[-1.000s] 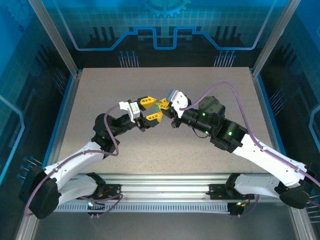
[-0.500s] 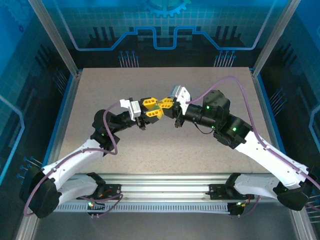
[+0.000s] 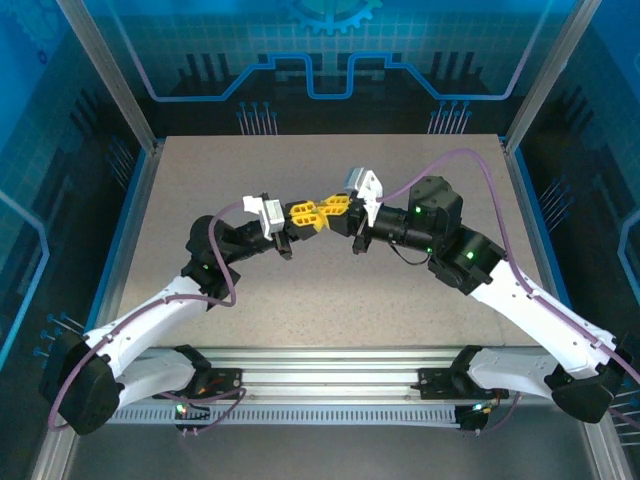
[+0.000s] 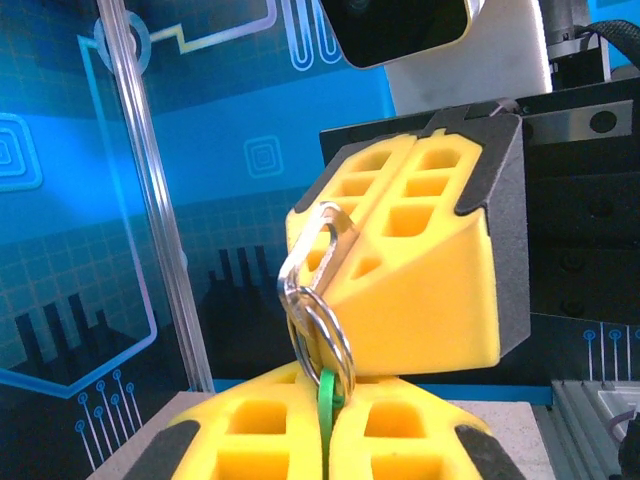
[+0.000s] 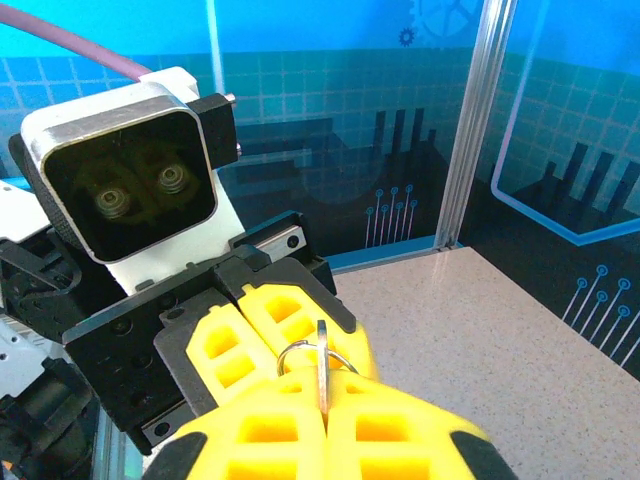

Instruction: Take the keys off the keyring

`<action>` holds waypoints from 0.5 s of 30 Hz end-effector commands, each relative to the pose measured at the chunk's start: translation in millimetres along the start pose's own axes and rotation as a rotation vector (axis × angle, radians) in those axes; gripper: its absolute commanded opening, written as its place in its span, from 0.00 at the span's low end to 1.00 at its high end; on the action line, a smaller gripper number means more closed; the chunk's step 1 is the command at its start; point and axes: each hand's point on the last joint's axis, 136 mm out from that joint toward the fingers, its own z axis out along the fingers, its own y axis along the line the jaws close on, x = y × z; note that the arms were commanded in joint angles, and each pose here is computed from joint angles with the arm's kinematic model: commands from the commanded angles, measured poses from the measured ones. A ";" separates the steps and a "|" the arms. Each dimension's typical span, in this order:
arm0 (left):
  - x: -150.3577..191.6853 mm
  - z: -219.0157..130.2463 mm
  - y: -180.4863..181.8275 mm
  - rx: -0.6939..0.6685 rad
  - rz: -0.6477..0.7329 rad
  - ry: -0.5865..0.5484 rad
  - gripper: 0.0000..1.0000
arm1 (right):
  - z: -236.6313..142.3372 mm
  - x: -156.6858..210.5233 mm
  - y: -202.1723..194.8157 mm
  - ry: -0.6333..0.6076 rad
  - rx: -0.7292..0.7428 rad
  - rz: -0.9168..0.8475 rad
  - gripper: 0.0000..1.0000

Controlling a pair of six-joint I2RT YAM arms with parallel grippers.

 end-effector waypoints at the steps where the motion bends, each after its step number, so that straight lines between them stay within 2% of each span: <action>1: -28.8 0.1 4.1 0.003 0.016 -0.059 0.00 | -5.9 4.7 -7.2 0.006 0.020 0.020 0.00; 6: -31.6 -3.1 9.8 0.006 -0.097 -0.037 0.00 | -10.2 10.8 -11.6 -0.009 0.058 -0.027 0.00; 10: -28.7 -1.6 8.2 0.026 -0.133 -0.008 0.00 | -13.9 11.8 -7.6 -0.044 0.056 -0.093 0.00; 15: -32.3 -2.9 20.4 -0.014 -0.199 -0.016 0.00 | -17.6 18.7 -8.2 -0.042 0.082 -0.163 0.00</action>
